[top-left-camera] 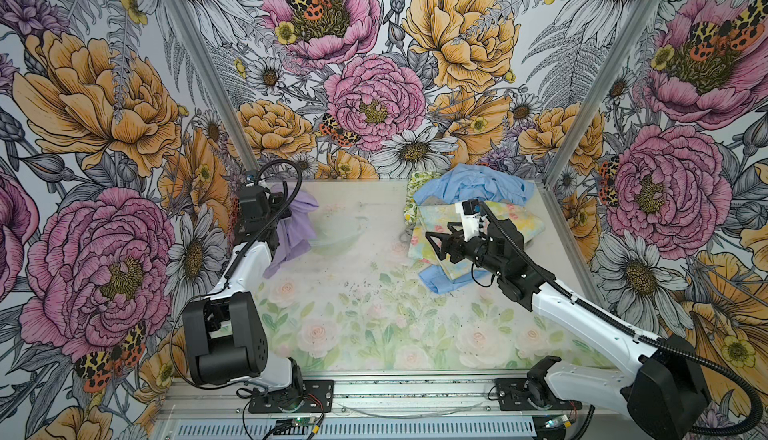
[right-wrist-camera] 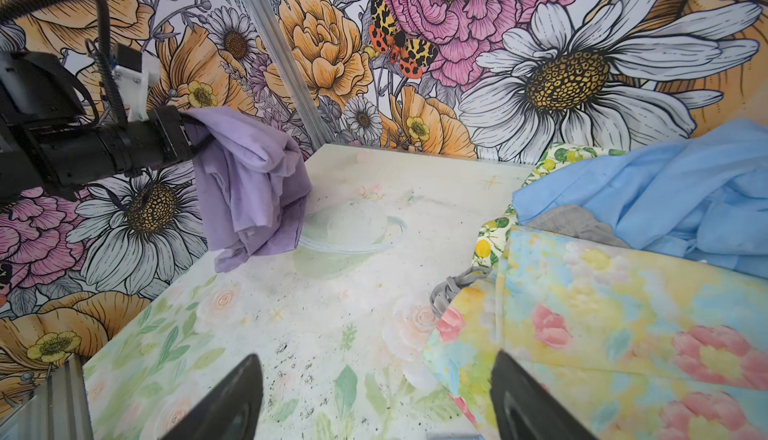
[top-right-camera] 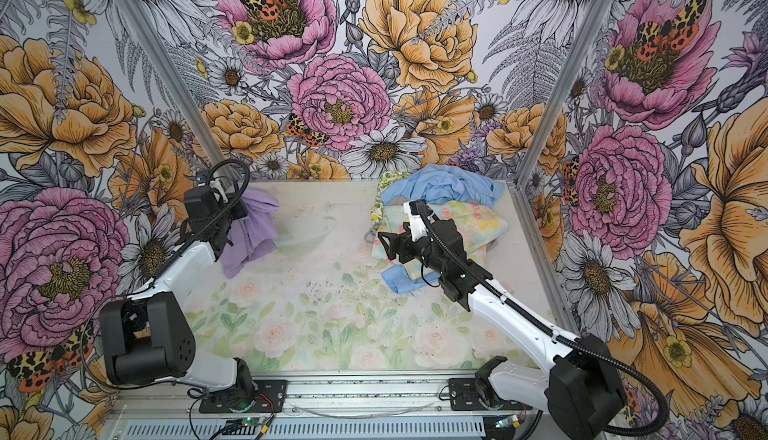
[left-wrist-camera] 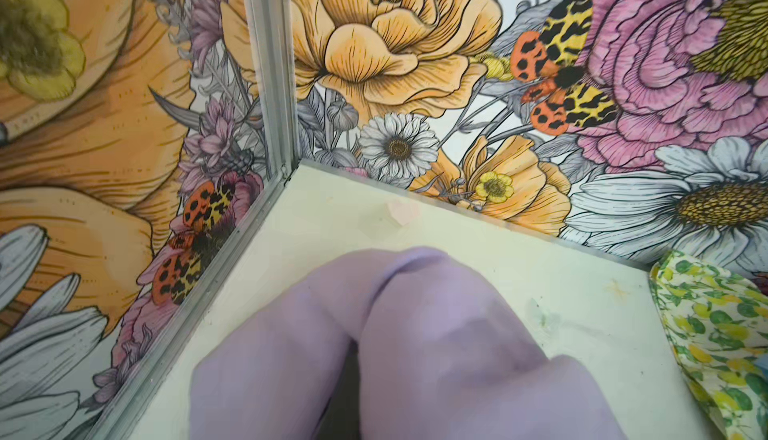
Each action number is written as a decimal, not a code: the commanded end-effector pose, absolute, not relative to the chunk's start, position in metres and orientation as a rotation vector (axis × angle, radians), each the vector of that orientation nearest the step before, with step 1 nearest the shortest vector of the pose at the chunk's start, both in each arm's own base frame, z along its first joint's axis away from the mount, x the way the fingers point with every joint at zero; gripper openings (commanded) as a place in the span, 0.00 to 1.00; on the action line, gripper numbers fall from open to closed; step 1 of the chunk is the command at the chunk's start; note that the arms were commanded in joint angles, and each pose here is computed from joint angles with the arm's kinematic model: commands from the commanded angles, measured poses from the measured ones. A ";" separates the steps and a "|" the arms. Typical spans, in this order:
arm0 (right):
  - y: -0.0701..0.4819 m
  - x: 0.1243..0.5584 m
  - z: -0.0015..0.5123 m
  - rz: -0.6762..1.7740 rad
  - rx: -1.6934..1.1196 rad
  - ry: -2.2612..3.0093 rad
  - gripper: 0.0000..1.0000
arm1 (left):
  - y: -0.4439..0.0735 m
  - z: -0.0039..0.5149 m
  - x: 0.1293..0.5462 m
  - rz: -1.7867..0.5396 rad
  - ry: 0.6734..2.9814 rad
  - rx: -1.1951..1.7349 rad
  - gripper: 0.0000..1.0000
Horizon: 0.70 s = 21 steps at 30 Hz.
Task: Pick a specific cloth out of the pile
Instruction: 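Lower the lavender shirt onto the table with the left gripper and release it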
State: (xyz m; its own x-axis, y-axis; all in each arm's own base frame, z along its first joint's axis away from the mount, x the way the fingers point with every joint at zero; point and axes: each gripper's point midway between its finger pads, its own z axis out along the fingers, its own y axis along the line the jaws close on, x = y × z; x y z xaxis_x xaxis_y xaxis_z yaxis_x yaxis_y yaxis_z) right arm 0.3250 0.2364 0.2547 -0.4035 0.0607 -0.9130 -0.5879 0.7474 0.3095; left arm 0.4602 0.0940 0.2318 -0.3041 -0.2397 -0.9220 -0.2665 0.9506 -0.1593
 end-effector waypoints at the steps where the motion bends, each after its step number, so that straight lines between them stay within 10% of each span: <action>1: 0.238 0.318 0.263 0.773 -0.414 1.823 0.87 | 0.106 0.259 0.461 0.003 1.755 -0.414 0.00; 21: 0.224 0.311 0.240 0.732 -0.374 1.863 0.86 | 0.134 0.089 0.434 0.061 2.314 -0.796 0.00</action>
State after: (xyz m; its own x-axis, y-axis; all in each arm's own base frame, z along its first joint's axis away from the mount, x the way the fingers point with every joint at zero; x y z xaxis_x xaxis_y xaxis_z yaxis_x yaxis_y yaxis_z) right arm 0.3114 0.2258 0.2337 -0.4245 0.0559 -0.9037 -0.5702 0.7588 0.3148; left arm 0.4491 0.1272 0.1034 -0.5229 -0.5139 -0.6800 -0.5129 0.8269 -0.2306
